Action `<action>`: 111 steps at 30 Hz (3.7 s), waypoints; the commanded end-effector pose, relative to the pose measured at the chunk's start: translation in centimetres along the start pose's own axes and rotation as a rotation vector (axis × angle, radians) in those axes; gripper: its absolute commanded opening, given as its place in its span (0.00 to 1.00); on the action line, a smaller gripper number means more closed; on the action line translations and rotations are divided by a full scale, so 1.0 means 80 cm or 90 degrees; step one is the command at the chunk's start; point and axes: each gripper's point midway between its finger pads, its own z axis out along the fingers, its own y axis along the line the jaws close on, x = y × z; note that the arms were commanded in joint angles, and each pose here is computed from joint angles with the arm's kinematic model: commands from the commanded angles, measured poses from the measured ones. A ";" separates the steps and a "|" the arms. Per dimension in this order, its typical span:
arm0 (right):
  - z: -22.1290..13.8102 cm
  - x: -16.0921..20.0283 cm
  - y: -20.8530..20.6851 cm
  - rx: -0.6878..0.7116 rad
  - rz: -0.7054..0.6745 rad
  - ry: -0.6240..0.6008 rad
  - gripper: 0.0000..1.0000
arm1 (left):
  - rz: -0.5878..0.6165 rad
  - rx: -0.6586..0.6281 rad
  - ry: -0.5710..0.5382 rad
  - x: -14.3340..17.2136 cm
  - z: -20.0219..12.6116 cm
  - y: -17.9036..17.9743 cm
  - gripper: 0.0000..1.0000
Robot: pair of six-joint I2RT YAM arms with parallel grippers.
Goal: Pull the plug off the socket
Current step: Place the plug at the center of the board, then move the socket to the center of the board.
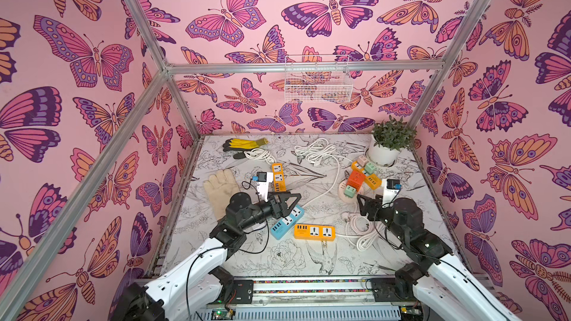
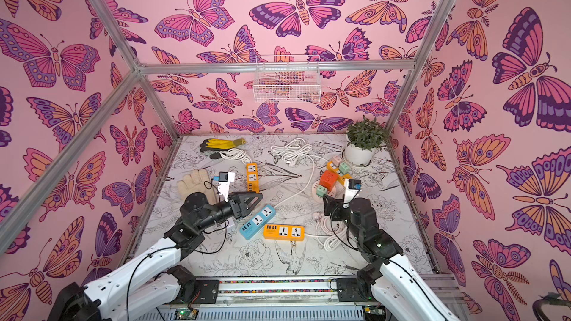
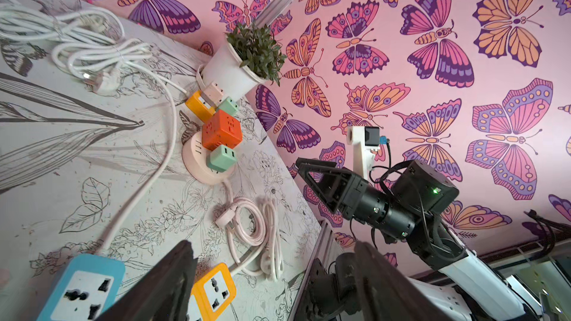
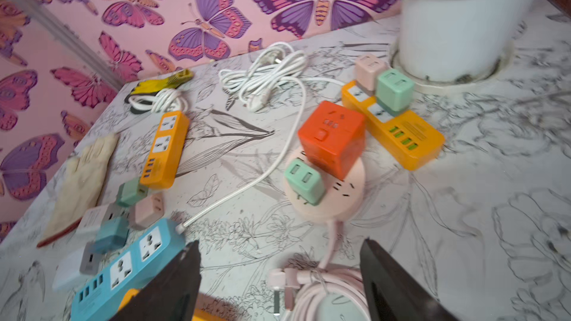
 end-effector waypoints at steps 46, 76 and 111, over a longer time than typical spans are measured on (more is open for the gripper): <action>0.128 0.125 -0.055 0.106 0.077 0.493 0.41 | 0.003 0.012 0.072 0.028 0.045 0.020 0.82; 0.117 0.187 0.042 0.042 0.035 0.471 0.15 | 0.027 -0.007 0.075 0.037 0.049 0.029 0.79; 0.134 0.077 -0.004 -0.149 0.328 0.334 0.45 | 0.303 -0.384 0.346 0.114 0.198 0.123 0.83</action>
